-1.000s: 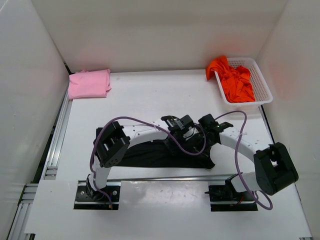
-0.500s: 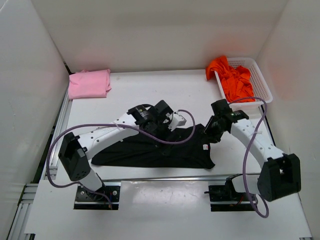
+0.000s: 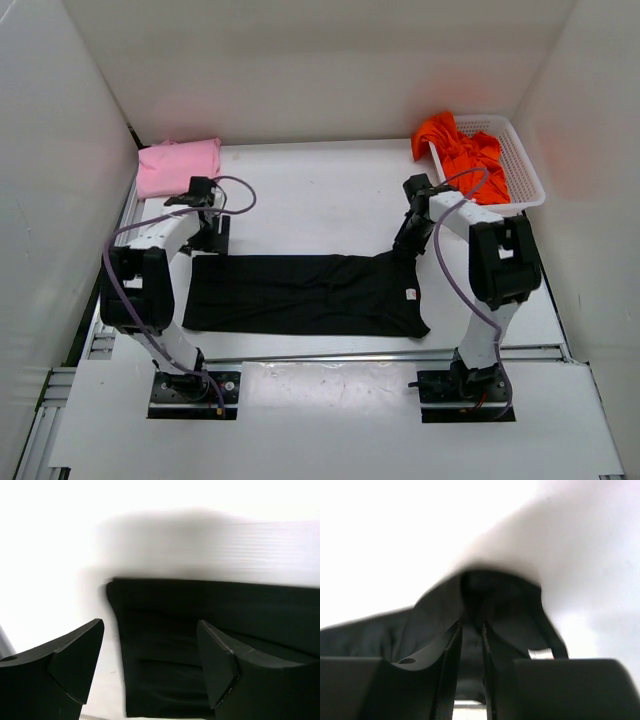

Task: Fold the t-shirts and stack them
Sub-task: Rotate the tshirt 90 degrees

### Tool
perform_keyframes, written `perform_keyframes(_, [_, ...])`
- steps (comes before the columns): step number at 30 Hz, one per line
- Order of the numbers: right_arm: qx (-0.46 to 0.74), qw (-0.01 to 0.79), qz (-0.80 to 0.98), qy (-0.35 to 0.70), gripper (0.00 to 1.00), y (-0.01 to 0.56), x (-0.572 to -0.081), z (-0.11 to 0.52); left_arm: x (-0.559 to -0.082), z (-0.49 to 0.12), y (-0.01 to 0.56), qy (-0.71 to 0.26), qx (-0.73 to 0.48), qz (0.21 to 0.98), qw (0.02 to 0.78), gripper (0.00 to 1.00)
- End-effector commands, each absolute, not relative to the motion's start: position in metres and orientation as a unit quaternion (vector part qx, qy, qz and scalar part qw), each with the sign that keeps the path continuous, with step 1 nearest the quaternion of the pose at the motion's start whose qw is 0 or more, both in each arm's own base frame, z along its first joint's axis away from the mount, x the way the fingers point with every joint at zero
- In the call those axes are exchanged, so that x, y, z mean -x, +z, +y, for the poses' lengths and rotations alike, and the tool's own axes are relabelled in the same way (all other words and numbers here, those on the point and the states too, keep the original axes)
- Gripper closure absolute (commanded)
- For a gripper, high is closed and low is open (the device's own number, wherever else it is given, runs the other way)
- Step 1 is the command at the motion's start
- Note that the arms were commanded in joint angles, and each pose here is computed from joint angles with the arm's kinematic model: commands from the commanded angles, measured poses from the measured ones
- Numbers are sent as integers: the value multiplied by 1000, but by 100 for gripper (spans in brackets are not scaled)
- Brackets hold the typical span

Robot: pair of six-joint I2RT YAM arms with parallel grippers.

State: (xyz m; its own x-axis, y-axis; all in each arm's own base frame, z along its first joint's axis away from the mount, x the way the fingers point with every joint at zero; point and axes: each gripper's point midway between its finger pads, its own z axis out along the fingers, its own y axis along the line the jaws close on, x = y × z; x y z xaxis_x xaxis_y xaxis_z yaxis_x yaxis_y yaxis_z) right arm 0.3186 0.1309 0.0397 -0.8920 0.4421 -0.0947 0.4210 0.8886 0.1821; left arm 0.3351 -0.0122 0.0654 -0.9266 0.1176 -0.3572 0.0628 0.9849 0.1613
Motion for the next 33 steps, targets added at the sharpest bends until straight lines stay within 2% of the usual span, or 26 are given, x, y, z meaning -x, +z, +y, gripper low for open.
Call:
perform_keyframes(1, [-216, 45, 972, 80, 74, 28, -330, 138, -332, 37, 47, 146, 3, 975, 168, 15])
perform_keyframes(5, [-204, 28, 977, 48, 74, 15, -338, 145, -325, 63, 17, 153, 35, 980, 123, 15])
perform_keyframes(7, [-200, 5, 980, 22, 70, 2, -339, 140, -321, 69, 9, 154, 42, 981, 109, 15])
perform_keyframes(10, [-191, -2, 981, 11, 70, -6, -363, 145, -318, 71, 1, 137, 51, 984, 98, 14])
perform_keyframes(11, [-191, 29, 981, 28, 70, 9, -392, 154, -312, 74, -2, 137, 56, 985, 91, 12])
perform_keyframes(13, [-200, 27, 979, 37, 70, 1, -416, 160, -307, 78, -2, 131, 66, 985, 89, 11])
perform_keyframes(14, [-198, 62, 976, 66, 70, 11, -451, 173, -305, 82, 3, 128, 75, 984, 96, 10])
perform_keyframes(19, [-221, 148, 941, 208, 70, 54, -529, 227, -298, 79, 22, 104, 88, 982, 129, 5])
perform_keyframes(23, [-224, 177, 929, 234, 68, 83, -522, 228, -304, 61, 48, 96, 63, 978, 176, 4])
perform_keyframes(24, [-227, 169, 932, 225, 68, 75, -515, 224, -307, 52, 55, 100, 47, 976, 188, 4])
perform_keyframes(27, [-204, 157, 940, 226, 66, 79, -495, 221, -305, 40, 53, 116, 21, 976, 185, 4])
perform_keyframes(33, [-185, 148, 947, 219, 65, 92, -458, 210, -346, -5, 84, 65, -28, 969, 238, 4])
